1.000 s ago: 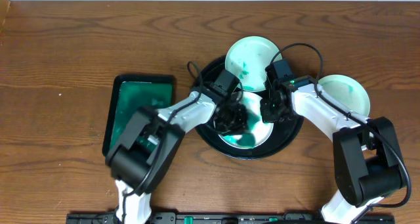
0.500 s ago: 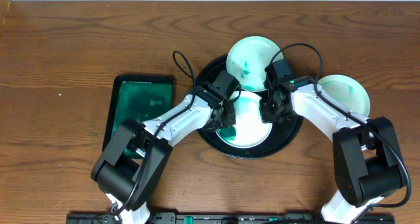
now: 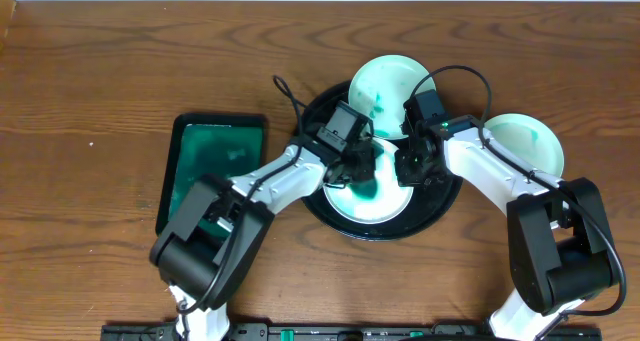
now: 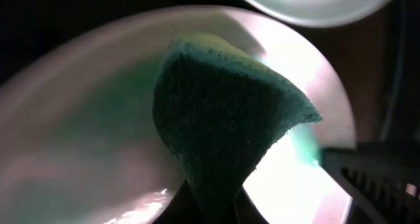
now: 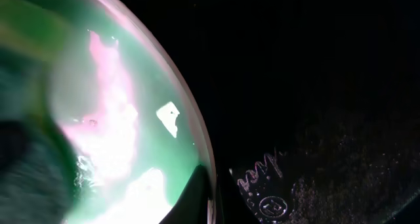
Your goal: Clean dirty plates on tray and stack at the side
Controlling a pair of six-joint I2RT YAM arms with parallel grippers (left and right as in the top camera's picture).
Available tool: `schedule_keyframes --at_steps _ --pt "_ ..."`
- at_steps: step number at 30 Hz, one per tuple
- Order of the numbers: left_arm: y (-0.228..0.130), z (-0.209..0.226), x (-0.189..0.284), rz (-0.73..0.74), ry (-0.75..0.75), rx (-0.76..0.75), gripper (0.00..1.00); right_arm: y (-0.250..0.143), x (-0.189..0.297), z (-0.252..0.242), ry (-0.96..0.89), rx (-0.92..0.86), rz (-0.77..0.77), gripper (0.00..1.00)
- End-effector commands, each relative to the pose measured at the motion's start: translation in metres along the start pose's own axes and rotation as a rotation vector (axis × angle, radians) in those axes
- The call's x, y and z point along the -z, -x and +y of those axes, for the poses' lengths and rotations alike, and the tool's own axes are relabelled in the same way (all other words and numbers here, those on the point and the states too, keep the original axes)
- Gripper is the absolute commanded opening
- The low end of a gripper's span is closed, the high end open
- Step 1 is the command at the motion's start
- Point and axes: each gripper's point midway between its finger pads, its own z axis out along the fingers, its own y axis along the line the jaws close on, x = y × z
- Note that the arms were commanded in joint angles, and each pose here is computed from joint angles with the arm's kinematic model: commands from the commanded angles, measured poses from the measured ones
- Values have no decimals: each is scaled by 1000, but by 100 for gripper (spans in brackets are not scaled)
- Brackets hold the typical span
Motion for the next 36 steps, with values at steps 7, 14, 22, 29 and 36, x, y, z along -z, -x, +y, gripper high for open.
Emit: schedule_keyframes --at_steps 7,14,22,29,36 --pt "-76 -46 -21 305 -221 -31 7 -3 -5 12 32 26 11 1" --pt "-59 22 -8 222 98 146 7 -3 -5 11 31 26 13 1" --pt "-14 90 59 -54 483 158 7 -3 -5 12 32 27 11 1" --pt "1 51 137 -171 338 148 7 -3 -5 11 32 45 11 1" --pt "2 118 241 -350 562 261 7 -5 -6 11 31 86 14 1"
